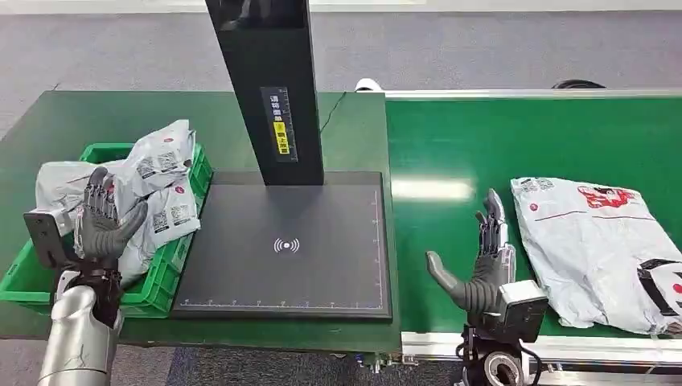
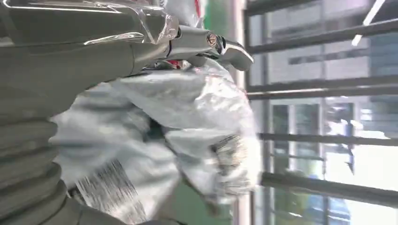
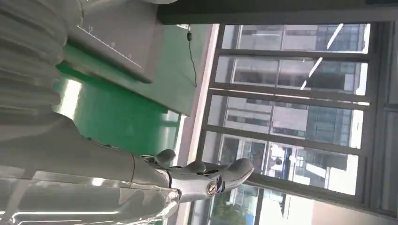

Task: Moved the parcel from conveyor to table for the left to box.

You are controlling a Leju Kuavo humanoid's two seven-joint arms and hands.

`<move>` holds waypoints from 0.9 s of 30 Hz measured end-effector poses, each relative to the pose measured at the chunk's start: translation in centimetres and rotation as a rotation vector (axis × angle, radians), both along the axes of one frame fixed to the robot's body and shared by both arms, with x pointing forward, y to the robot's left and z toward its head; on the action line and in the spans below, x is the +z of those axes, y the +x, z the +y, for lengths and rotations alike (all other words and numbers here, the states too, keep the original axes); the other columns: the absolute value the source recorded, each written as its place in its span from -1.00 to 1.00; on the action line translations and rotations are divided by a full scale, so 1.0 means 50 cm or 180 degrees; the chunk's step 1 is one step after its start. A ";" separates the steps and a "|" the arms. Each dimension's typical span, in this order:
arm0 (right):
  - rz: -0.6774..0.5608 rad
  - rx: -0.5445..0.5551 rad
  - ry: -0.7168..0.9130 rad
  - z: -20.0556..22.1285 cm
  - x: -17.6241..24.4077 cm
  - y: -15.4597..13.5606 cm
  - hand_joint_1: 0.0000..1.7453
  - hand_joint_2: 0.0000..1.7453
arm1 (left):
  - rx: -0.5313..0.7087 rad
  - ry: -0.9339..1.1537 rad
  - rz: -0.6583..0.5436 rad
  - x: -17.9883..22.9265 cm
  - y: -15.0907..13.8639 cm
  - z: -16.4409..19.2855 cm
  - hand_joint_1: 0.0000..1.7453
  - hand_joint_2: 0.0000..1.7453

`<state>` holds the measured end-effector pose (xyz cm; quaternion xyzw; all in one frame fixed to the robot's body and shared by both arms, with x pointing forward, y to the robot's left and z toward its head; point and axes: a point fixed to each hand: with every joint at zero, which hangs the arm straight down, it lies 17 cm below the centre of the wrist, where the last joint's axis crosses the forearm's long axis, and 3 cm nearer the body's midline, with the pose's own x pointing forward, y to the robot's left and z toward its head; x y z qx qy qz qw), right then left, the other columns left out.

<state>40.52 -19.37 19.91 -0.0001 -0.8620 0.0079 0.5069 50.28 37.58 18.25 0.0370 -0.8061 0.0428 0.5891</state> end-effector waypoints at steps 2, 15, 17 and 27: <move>-0.0005 0.0000 0.0001 0.000 0.001 0.000 -1.00 1.00 | 0.0056 0.0054 -0.0100 0.021 -0.008 -0.007 -1.00 1.00; -0.0025 0.0003 0.0003 0.000 0.003 0.000 -1.00 1.00 | 0.1156 0.0795 -0.0849 0.142 -0.090 0.028 -1.00 1.00; -0.0031 0.0007 0.0005 0.002 0.005 0.000 -1.00 1.00 | 0.1373 0.0945 -0.1052 0.167 -0.123 0.028 -1.00 1.00; -0.0061 0.0017 0.0013 0.004 0.009 0.001 -1.00 1.00 | 0.1820 0.1063 -0.1686 0.239 -0.238 -0.001 -1.00 1.00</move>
